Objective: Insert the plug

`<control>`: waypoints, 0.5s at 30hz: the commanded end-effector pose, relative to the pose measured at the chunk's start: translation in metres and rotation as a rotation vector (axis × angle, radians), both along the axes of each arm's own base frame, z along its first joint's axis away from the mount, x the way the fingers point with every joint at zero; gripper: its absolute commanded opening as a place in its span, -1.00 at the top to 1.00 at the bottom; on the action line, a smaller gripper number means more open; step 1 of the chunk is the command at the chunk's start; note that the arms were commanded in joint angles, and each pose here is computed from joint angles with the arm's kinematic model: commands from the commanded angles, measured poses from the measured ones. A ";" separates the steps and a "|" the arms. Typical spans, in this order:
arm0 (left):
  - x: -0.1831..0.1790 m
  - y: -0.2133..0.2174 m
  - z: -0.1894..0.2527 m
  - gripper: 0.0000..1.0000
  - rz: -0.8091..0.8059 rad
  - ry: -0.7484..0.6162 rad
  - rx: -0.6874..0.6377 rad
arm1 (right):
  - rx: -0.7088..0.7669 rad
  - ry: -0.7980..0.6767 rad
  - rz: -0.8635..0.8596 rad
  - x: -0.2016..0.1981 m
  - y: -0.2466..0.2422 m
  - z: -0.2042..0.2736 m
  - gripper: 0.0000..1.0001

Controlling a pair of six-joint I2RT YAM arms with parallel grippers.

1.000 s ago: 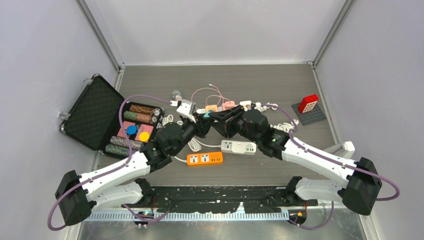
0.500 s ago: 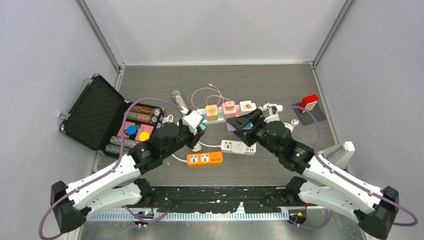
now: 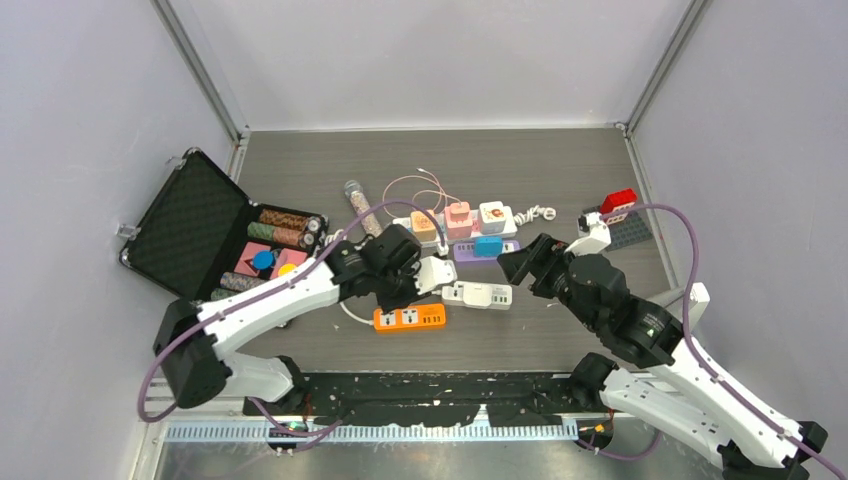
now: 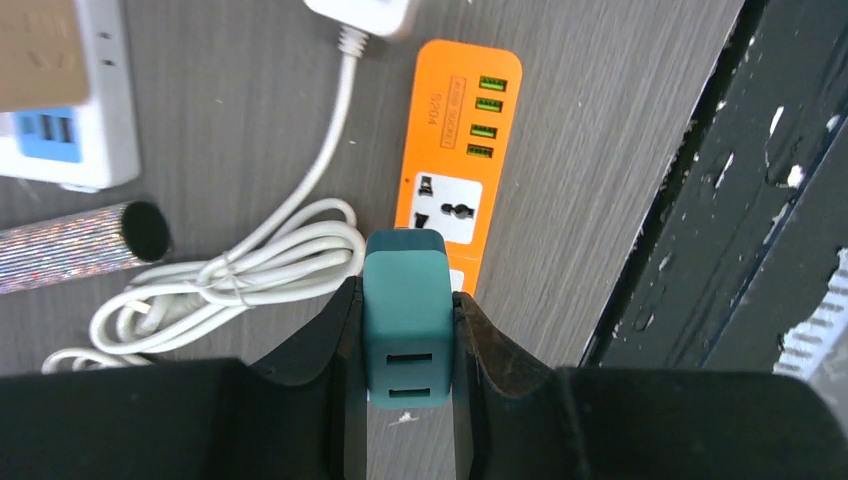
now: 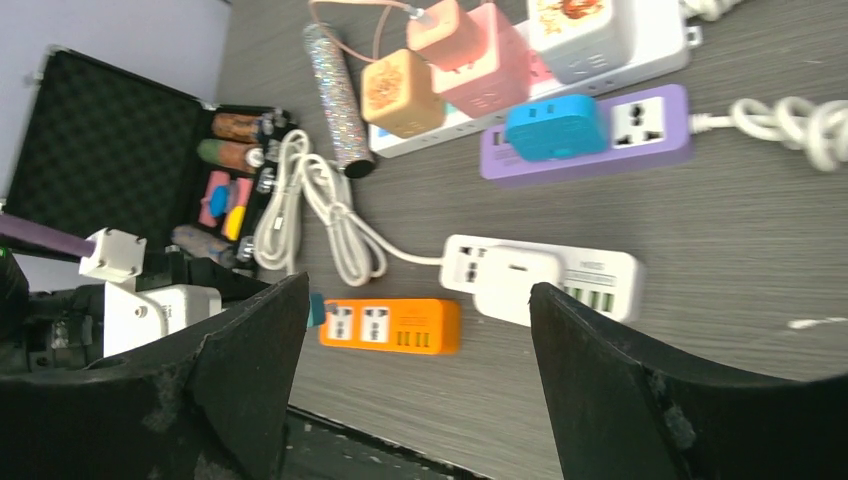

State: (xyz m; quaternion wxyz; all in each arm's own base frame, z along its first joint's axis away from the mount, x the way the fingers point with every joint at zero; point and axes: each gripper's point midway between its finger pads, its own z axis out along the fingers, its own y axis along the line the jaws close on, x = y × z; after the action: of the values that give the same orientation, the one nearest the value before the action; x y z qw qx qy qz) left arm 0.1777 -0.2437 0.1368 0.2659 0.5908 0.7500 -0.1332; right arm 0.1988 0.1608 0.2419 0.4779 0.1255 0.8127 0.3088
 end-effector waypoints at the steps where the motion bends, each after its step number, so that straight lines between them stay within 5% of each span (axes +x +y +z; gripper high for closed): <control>1: -0.013 0.009 -0.006 1.00 -0.119 0.104 0.144 | -0.143 -0.012 -0.043 -0.003 -0.028 -0.006 -0.71; 15: -0.012 -0.004 -0.032 1.00 -0.197 0.210 0.225 | -0.166 -0.076 -0.145 -0.007 -0.061 0.013 -0.71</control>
State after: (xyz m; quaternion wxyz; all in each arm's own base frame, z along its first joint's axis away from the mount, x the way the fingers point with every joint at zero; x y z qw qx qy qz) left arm 0.1635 -0.2383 0.0984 0.1155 0.6525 0.7391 -0.1207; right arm 0.1878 0.1192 0.2280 0.4973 0.1109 0.8307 0.2244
